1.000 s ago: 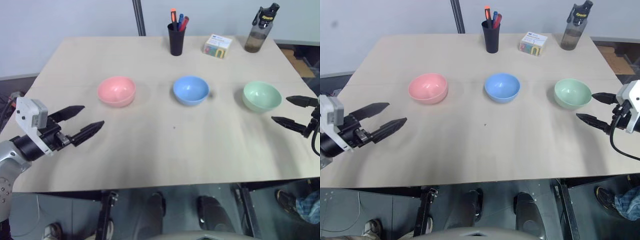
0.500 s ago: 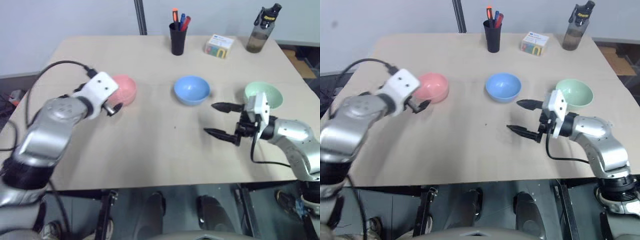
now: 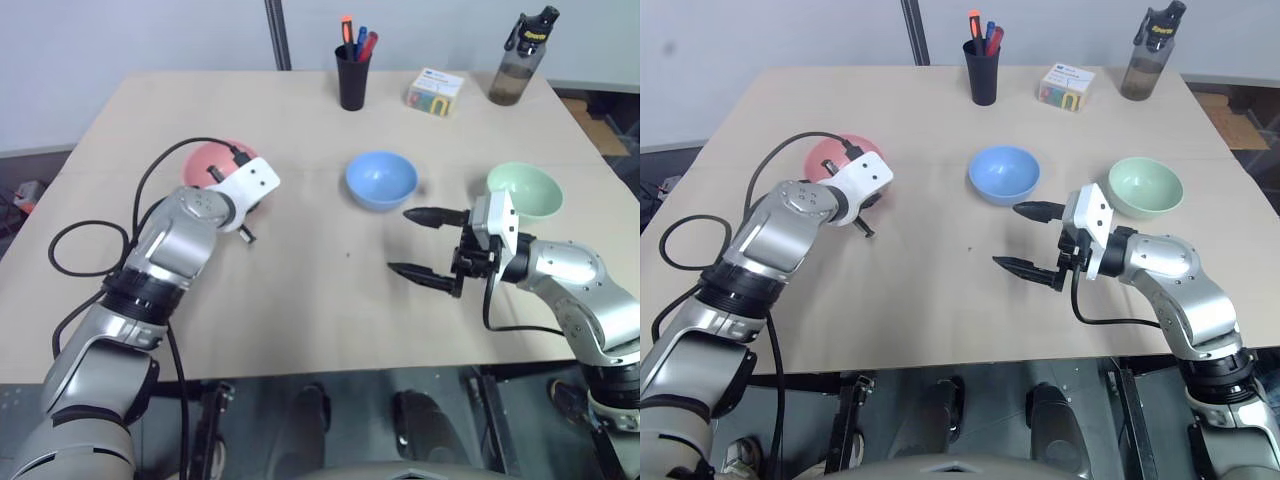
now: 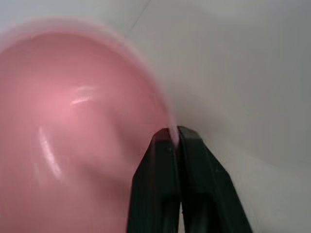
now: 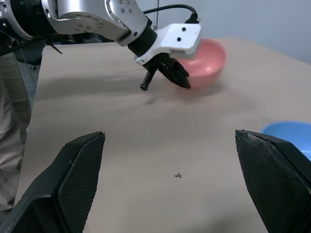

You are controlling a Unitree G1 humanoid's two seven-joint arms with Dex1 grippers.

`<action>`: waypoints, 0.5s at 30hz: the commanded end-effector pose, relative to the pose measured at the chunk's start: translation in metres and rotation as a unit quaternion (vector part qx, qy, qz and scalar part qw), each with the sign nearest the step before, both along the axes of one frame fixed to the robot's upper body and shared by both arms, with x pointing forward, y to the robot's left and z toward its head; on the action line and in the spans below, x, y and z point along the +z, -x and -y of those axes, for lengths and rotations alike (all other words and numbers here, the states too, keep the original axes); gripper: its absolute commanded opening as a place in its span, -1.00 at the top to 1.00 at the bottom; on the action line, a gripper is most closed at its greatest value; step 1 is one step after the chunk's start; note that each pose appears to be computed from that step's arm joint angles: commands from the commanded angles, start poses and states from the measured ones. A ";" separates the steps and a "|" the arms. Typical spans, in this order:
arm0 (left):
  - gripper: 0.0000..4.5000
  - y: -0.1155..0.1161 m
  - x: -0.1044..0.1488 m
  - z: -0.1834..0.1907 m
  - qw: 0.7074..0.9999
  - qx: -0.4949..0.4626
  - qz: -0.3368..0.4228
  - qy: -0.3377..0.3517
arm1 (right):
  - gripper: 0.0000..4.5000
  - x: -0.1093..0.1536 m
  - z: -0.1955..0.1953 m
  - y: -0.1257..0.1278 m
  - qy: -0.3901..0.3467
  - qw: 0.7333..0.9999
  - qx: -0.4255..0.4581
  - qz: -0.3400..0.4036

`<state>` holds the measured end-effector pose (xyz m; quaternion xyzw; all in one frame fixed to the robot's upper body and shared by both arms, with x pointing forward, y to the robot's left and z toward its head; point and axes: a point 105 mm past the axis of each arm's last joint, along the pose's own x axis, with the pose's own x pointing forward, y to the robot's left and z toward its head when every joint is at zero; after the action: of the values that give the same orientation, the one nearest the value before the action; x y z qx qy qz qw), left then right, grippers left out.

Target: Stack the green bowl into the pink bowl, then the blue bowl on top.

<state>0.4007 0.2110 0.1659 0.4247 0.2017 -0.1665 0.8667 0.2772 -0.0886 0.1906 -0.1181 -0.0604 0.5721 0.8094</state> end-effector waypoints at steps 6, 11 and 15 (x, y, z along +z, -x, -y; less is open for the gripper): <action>0.98 0.041 0.030 0.046 0.984 -0.172 -0.016 0.041 | -1.00 0.007 0.010 0.004 0.001 1.000 -0.019 0.019; 0.98 0.102 0.012 0.081 0.927 -0.366 -0.079 0.031 | -1.00 0.000 0.029 0.005 0.009 0.998 -0.057 0.009; 0.98 0.115 0.000 0.096 0.896 -0.435 -0.091 0.020 | -1.00 -0.003 0.043 0.004 0.020 0.996 -0.084 0.007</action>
<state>0.2887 0.1260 0.1530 0.4146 0.1164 -0.5566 0.7104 0.2760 -0.1296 0.1716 -0.1233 -0.0142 0.5084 0.8521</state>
